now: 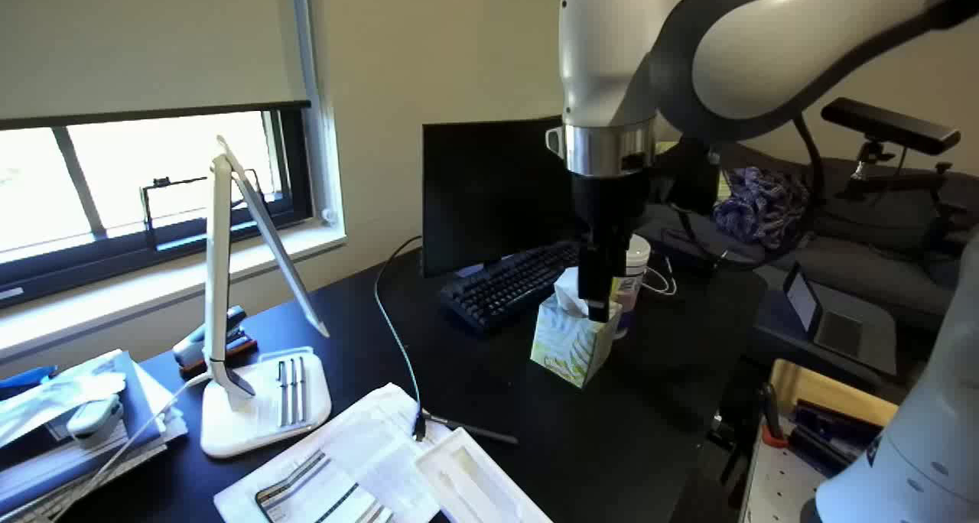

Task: Move the black cable to the left

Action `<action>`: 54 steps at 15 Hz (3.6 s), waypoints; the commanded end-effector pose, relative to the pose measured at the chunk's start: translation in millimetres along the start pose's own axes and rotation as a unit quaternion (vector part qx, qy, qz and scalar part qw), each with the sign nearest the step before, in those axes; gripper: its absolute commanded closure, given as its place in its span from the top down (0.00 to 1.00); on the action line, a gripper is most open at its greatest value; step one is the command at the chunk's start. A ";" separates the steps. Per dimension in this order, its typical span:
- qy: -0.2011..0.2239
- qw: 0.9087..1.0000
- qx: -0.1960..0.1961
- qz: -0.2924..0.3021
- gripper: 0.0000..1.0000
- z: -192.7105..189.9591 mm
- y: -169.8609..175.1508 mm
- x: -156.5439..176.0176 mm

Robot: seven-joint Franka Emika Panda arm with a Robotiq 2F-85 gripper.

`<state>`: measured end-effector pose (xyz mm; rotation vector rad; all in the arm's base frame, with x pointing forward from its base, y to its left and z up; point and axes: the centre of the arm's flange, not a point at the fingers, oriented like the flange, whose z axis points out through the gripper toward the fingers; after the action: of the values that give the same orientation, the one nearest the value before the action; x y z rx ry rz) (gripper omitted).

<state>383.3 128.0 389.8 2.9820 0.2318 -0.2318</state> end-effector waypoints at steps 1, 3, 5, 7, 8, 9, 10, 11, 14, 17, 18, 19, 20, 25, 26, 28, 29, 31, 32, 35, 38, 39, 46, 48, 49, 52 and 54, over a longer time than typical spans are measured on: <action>0.000 1.000 0.000 0.000 1.00 0.0 0.0 0.0; 0.000 1.000 0.000 0.000 1.00 0.0 0.0 0.0; 0.000 1.000 0.000 0.000 1.00 0.0 0.0 0.0; 0.015 0.999 0.038 0.020 1.00 -26.7 14.0 2.4; 0.028 0.997 0.060 0.039 1.00 -43.1 30.2 5.2; 0.038 0.995 0.074 0.051 1.00 -54.6 48.5 8.4; 0.054 0.991 0.092 0.077 1.00 -64.1 71.4 12.3; 0.057 0.988 0.108 0.098 1.00 -72.7 91.3 14.2; 0.085 0.976 0.138 0.143 1.00 -78.1 156.9 12.6; 0.114 0.965 0.141 0.187 1.00 -71.0 211.5 8.4; 0.116 0.960 0.144 0.210 1.00 -63.2 233.1 12.0; 0.124 0.954 0.144 0.232 1.00 -59.1 246.1 8.4; 0.133 0.947 0.141 0.255 1.00 -52.1 265.5 8.7; 0.165 0.902 0.152 0.368 1.00 -32.5 352.0 -7.5; 0.168 0.889 0.155 0.396 1.00 -28.2 372.4 -10.6; 0.168 0.864 0.164 0.445 1.00 -16.2 410.1 -21.0; 0.165 0.852 0.167 0.468 1.00 -9.0 423.8 -29.2; 0.146 0.827 0.185 0.511 1.00 5.4 445.4 -39.2; 0.148 0.819 0.200 0.516 1.00 2.5 442.9 -35.1; 0.149 0.830 0.189 0.503 1.00 7.7 440.3 -45.9; 0.148 0.828 0.190 0.507 1.00 6.3 439.0 -42.2; 0.140 0.827 0.182 0.513 1.00 9.2 439.6 -42.0; 0.112 0.756 0.148 0.628 1.00 98.8 516.6 -68.4; 0.102 0.742 0.141 0.647 1.00 128.5 534.0 -79.2; 0.101 0.736 0.139 0.654 1.00 140.6 539.2 -83.5; 0.094 0.724 0.141 0.669 1.00 177.6 550.7 -80.7; 0.081 0.722 0.146 0.671 1.00 195.8 553.8 -71.8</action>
<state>359.0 -434.7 308.6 2.5435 -1.9776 0.2050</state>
